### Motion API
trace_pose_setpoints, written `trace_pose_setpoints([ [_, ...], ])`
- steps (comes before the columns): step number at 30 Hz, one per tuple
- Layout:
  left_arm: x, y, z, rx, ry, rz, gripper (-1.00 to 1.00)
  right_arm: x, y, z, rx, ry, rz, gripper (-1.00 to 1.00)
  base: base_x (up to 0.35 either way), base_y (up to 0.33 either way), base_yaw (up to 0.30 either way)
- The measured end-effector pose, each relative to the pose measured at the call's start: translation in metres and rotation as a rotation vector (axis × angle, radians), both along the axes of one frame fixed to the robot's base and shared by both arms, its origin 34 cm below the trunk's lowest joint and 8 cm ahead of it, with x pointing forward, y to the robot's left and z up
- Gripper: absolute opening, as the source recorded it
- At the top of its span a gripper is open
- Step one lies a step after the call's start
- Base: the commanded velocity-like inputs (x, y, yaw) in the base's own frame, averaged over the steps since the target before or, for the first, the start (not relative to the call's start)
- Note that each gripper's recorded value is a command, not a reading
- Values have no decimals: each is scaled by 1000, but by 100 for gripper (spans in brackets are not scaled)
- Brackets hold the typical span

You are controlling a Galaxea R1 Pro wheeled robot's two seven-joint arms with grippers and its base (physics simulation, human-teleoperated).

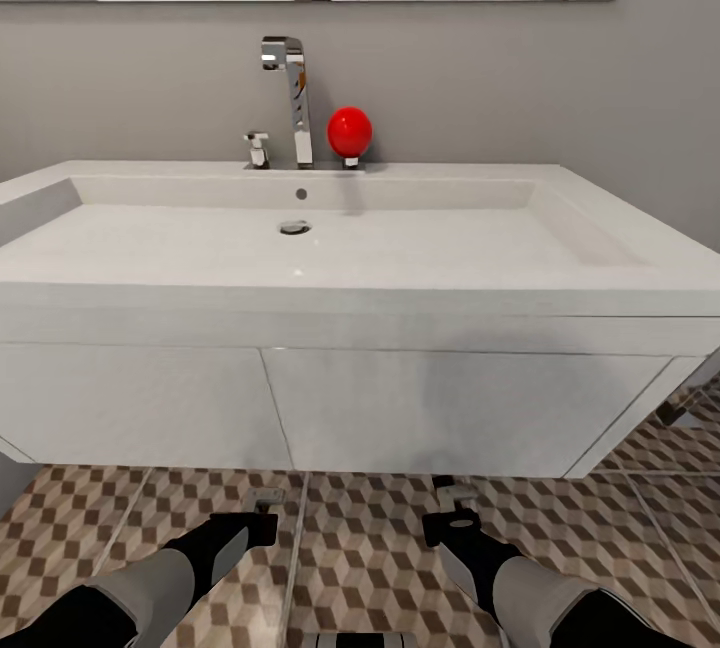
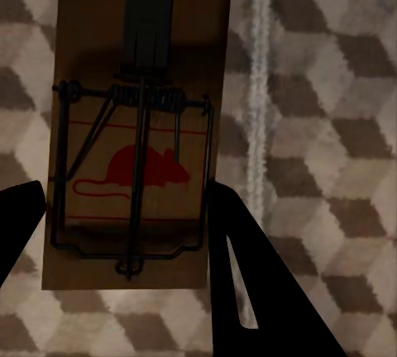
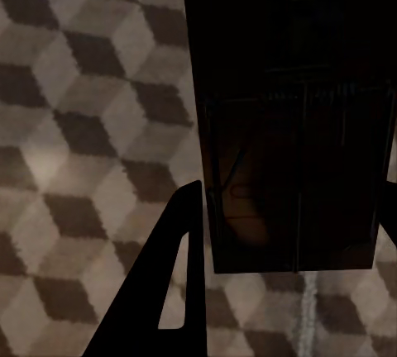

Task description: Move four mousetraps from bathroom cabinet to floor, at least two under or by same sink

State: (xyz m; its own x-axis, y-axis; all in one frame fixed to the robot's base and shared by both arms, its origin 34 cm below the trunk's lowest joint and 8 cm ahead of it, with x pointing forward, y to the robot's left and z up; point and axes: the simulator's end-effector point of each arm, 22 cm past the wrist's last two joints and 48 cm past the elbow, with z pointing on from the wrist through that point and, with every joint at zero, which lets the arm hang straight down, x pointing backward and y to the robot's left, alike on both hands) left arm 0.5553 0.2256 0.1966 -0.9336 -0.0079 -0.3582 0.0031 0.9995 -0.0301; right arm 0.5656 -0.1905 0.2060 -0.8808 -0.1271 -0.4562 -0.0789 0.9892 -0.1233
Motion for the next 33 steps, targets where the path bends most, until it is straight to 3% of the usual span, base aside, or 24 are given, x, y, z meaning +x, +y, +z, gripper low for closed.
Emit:
trace_pose_setpoints([
  [5,0,0,0,0,0,0,-100,0,0,0,0,-1,0,-100,50,0,0],
  [11,1,15,0,16,-3,11,-100,0,0,0,0,-1,0,-100,288,0,0],
  [33,4,13,1,13,-16,10,-100,2,0,1,-6,-4,1,-100,39,0,0],
])
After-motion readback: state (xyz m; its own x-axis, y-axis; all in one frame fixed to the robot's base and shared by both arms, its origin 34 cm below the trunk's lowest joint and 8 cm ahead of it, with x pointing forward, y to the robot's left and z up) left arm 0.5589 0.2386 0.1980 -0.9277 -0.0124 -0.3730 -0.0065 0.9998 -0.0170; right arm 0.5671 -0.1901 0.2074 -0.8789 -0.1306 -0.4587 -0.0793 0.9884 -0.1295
